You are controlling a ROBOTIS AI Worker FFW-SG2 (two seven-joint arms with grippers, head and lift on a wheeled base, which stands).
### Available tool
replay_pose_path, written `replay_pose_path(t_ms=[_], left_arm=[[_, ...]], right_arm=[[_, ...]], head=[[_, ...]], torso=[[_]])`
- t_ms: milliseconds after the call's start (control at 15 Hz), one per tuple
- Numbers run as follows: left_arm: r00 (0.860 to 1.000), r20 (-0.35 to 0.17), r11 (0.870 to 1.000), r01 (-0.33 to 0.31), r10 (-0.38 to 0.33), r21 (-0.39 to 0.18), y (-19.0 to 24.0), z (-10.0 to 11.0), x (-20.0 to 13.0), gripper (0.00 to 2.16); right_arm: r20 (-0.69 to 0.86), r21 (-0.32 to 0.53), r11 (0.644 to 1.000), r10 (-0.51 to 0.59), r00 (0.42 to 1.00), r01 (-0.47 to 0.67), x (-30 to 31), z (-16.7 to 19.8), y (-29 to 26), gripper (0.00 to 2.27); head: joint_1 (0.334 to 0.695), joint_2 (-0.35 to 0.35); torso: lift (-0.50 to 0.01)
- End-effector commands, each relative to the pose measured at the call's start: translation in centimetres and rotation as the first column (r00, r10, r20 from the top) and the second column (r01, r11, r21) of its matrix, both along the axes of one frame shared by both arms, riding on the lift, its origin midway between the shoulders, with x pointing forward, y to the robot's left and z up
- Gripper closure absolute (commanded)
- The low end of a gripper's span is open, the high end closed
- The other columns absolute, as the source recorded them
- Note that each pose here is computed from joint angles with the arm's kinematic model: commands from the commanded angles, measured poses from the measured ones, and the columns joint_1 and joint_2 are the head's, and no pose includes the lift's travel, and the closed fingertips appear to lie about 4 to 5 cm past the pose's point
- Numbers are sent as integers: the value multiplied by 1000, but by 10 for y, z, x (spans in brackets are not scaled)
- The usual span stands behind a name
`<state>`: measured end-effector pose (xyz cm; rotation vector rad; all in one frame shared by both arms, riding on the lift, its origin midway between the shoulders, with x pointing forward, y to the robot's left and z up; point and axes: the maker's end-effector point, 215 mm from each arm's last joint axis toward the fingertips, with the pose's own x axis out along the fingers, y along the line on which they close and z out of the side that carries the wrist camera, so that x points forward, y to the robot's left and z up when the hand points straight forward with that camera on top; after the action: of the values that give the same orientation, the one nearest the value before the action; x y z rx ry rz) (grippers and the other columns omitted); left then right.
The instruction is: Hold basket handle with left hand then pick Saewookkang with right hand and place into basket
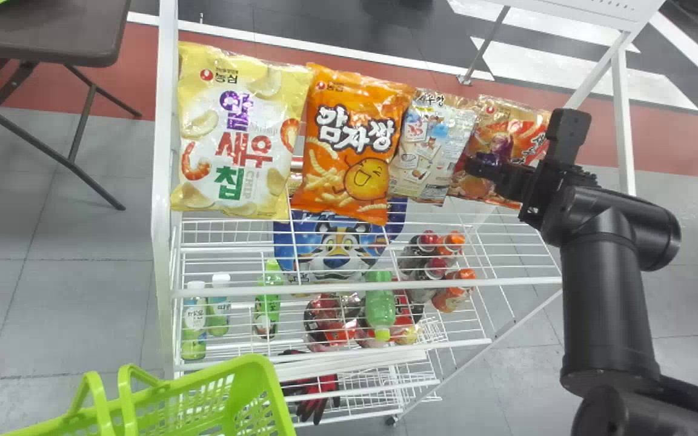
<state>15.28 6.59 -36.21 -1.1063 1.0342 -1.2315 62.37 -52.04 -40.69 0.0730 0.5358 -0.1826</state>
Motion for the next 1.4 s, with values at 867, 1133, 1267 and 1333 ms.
replay_pose_path(t_ms=[867,1133,1267,1333], left_arm=[[999,-40,1000,10,-11,-24,-4,-1,-1,2155],[999,-38,1000,7,-7,-23,-3,-2,3,2155],[999,-40,1000,3,-4,-23,-2,-3,5,2155],[999,-39,1000,2,-3,-24,-1,-4,7,2155]], right_arm=[[-122,-24,996,-89,989,87,-122,24,8,2253],[-170,46,998,-29,985,37,-149,41,60,2253],[-202,81,997,19,979,-3,-170,49,90,2253],[-241,116,993,57,969,-29,-185,48,110,2253]], head=[[695,-350],[695,-350],[695,-350],[695,-350]], torso=[[-15],[-15],[-15],[-15]])
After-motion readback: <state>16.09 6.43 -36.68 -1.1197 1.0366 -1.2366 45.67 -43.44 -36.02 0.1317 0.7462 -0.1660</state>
